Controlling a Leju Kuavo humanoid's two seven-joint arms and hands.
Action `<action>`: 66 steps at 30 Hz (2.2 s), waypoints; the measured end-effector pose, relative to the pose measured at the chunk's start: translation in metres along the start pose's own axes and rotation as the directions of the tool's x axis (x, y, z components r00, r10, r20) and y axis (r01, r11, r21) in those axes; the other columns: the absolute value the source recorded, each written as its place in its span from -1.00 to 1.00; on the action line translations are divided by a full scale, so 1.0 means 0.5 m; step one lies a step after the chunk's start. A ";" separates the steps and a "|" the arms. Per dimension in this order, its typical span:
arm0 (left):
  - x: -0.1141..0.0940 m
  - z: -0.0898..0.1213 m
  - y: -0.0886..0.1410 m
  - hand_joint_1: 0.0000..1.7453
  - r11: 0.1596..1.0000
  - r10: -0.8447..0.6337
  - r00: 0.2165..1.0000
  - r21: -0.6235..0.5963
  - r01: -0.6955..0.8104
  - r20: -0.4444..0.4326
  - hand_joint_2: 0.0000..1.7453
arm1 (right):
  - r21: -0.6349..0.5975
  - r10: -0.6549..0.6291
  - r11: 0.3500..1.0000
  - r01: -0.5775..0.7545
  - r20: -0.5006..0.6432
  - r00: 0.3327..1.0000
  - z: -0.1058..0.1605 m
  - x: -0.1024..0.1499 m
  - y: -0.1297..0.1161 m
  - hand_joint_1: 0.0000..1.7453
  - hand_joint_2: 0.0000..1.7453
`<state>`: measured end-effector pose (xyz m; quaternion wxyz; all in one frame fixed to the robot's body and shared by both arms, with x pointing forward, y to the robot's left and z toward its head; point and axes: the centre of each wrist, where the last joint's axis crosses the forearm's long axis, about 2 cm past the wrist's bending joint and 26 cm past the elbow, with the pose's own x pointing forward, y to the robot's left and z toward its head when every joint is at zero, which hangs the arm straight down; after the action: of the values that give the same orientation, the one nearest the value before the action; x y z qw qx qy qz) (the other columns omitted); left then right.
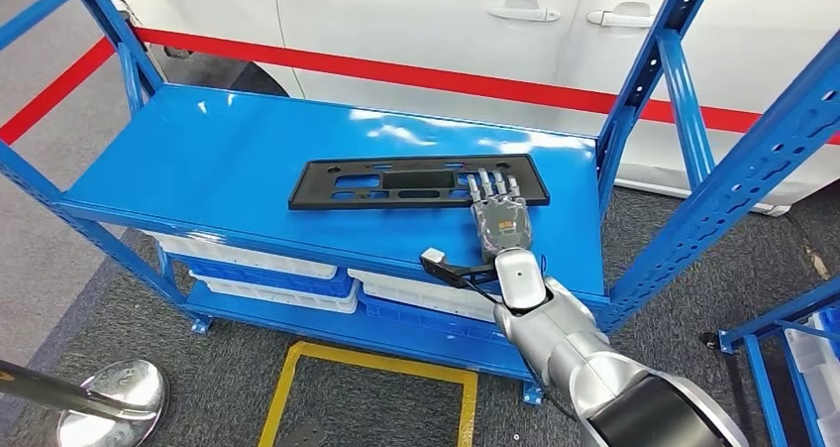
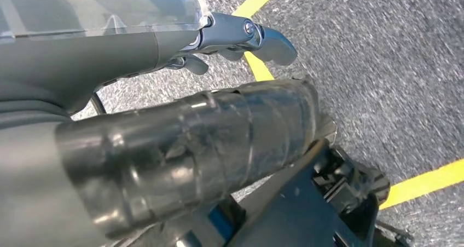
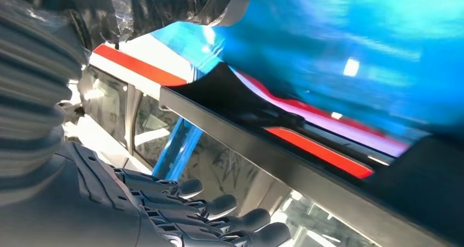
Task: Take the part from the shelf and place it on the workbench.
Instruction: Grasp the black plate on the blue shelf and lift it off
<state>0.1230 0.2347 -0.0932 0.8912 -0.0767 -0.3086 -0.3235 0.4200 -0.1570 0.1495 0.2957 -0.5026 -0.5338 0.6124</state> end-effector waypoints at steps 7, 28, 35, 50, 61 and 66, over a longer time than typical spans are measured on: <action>-0.003 0.001 -0.003 -1.00 1.000 0.001 1.000 -0.002 -0.001 -0.004 -1.00 | 0.007 -0.009 1.000 0.009 0.008 1.000 0.004 0.013 0.003 -1.00 1.00; -0.001 0.001 -0.001 -1.00 1.000 0.001 1.000 -0.001 -0.001 -0.003 -1.00 | 0.019 0.001 1.000 -0.001 -0.002 1.000 0.013 0.020 0.015 -1.00 1.00; 0.003 -0.001 0.003 -1.00 1.000 -0.001 1.000 0.004 0.001 0.001 -1.00 | 0.022 0.043 0.999 -0.043 0.005 0.999 0.011 0.025 0.011 -1.00 1.00; 0.000 0.000 0.004 -1.00 1.000 0.005 1.000 0.010 -0.005 0.000 -1.00 | 0.033 0.076 0.997 -0.076 0.004 0.997 0.011 0.021 0.012 -1.00 1.00; 0.000 0.000 0.003 -1.00 1.000 0.014 1.000 0.012 -0.014 0.001 -1.00 | 0.027 0.080 0.996 -0.080 0.006 0.997 0.006 0.016 0.006 -1.00 1.00; -0.002 0.001 0.003 -1.00 1.000 0.020 1.000 0.014 -0.020 -0.001 -1.00 | 0.028 0.081 0.996 -0.081 0.011 0.997 0.005 0.017 0.006 -1.00 1.00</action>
<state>0.1232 0.2365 -0.0933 0.8950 -0.0734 -0.3097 -0.3126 0.4153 -0.1510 0.1441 0.2752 -0.5164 -0.5057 0.6340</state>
